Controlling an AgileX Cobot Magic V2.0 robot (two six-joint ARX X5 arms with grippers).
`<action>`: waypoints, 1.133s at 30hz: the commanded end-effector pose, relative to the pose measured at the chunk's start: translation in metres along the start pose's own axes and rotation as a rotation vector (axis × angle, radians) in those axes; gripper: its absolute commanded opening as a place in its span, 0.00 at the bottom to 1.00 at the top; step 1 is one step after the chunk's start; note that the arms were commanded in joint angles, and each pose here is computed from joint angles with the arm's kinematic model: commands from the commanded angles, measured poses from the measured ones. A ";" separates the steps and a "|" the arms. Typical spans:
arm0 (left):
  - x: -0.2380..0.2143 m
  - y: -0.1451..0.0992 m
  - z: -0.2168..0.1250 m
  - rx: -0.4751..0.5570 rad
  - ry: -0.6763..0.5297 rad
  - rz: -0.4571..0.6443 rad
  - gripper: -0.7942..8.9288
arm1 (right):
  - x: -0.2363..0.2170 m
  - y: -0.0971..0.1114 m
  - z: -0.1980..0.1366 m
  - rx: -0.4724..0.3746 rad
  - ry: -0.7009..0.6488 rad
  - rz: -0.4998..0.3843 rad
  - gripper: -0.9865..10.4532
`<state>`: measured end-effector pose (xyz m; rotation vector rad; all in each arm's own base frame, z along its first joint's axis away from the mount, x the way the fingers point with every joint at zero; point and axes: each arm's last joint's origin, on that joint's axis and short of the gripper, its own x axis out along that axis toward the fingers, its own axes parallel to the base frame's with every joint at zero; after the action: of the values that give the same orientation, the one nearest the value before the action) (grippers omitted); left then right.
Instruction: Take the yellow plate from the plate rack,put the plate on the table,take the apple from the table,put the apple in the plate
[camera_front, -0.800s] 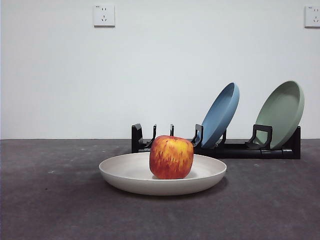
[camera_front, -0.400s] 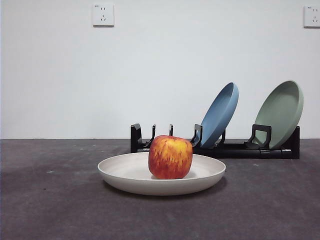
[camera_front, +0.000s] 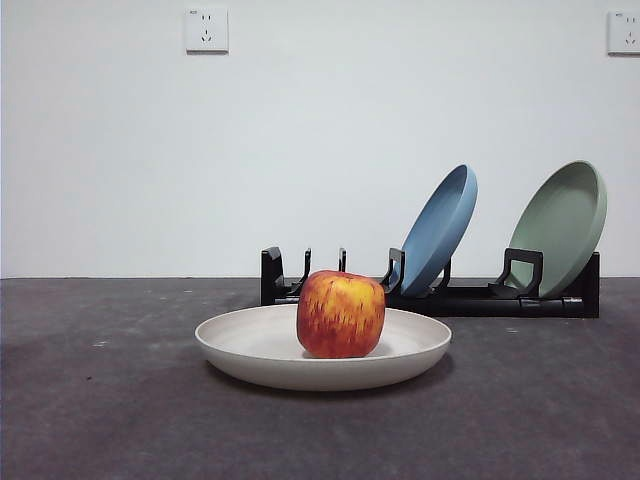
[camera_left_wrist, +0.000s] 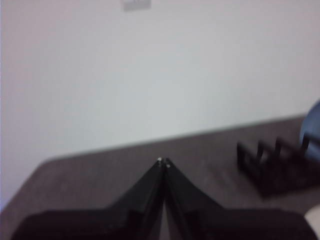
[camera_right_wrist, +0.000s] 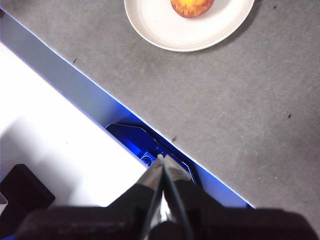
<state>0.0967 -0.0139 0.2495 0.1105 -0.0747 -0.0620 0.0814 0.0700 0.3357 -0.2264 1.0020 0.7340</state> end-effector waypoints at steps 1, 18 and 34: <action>-0.002 -0.001 -0.023 0.005 0.015 0.009 0.08 | 0.001 0.000 0.000 0.004 0.000 0.000 0.09; -0.008 -0.001 -0.093 -0.076 0.204 0.072 0.08 | 0.001 0.000 0.000 0.004 0.000 0.000 0.09; -0.010 -0.002 -0.101 -0.128 0.285 0.081 0.08 | 0.001 0.000 0.000 0.004 0.000 0.000 0.09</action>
<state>0.0937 -0.0041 0.1528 -0.0028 0.2021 0.0260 0.0814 0.0700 0.3357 -0.2264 1.0020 0.7340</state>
